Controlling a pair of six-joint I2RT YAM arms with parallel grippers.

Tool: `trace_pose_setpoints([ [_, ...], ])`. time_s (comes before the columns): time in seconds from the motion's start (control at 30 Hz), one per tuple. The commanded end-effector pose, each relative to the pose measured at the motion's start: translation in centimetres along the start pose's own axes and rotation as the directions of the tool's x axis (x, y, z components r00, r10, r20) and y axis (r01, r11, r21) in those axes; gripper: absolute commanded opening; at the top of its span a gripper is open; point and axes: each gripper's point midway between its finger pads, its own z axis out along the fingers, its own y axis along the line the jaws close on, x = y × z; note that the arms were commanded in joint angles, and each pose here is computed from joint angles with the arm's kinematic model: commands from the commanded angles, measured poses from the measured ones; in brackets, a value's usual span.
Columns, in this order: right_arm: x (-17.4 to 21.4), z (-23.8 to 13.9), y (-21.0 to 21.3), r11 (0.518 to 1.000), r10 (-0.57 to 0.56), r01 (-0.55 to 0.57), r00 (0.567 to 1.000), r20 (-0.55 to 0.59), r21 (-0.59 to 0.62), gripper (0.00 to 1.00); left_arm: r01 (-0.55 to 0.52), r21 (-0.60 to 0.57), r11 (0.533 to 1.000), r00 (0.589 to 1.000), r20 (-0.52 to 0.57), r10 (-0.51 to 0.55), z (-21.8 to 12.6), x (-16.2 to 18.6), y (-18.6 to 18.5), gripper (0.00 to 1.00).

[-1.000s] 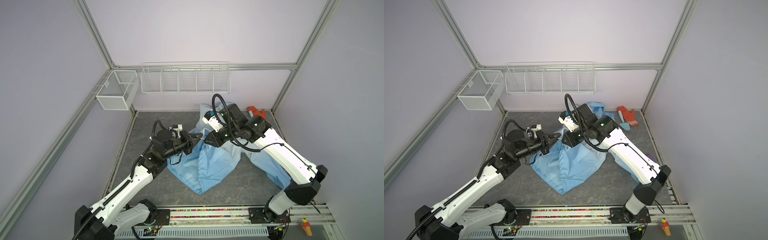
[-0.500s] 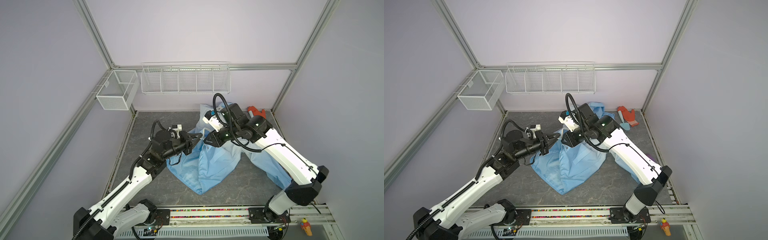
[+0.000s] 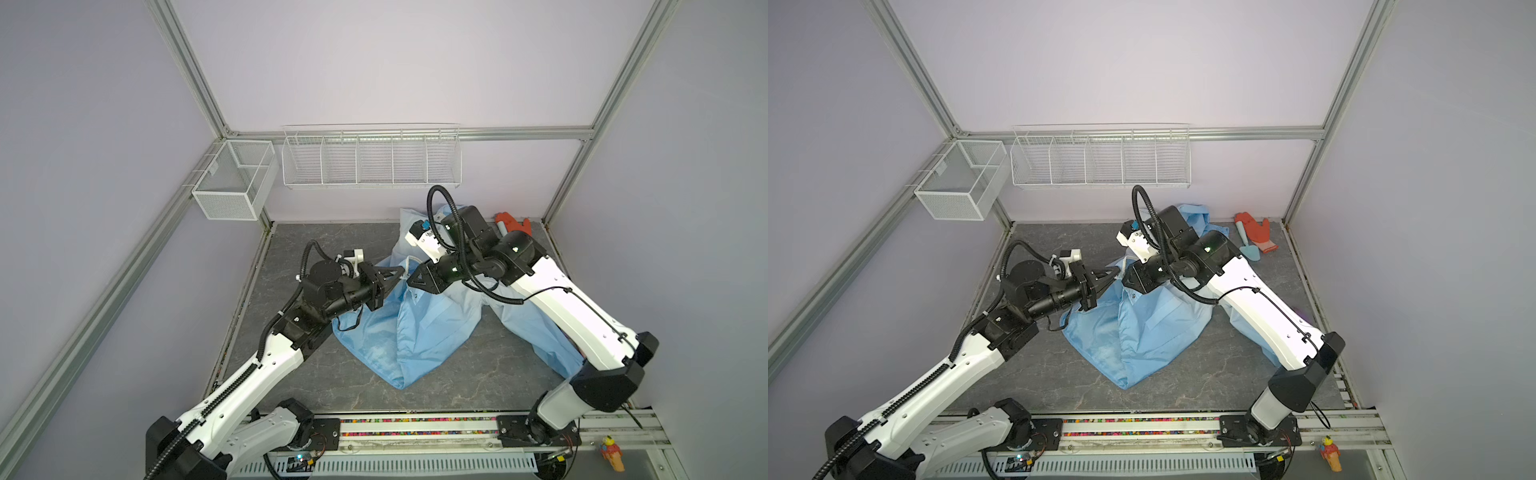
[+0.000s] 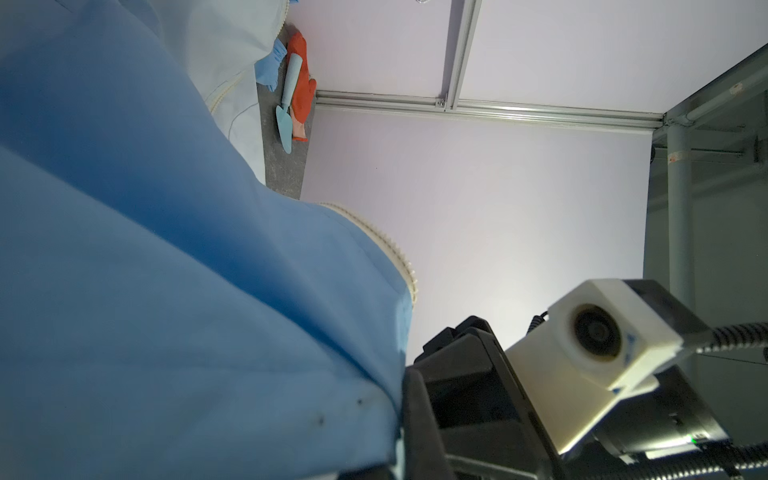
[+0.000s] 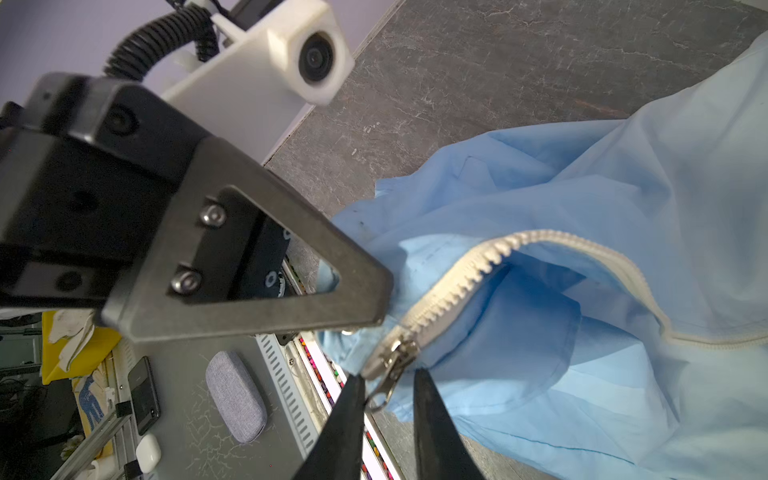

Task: Zip up the jacket
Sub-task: 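Close the right gripper on the slider pull while the left holds the zipper end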

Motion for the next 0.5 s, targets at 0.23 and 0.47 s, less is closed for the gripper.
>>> trace_pose_setpoints([
  [0.23, -1.08, -1.7, 0.5, 1.0, -0.01, 0.011, 0.998, 0.058, -0.022, 0.18, -0.039, 0.075, 0.996, 0.999, -0.026, 0.042, -0.93, 1.02, -2.63, 0.0],
  [0.47, -1.45, -2.01, 0.9, 0.999, -0.017, 0.02, 0.997, 0.081, -0.038, 0.09, -0.039, 0.075, 0.996, 0.999, -0.028, 0.041, -1.0, 1.11, -2.61, 0.0],
])
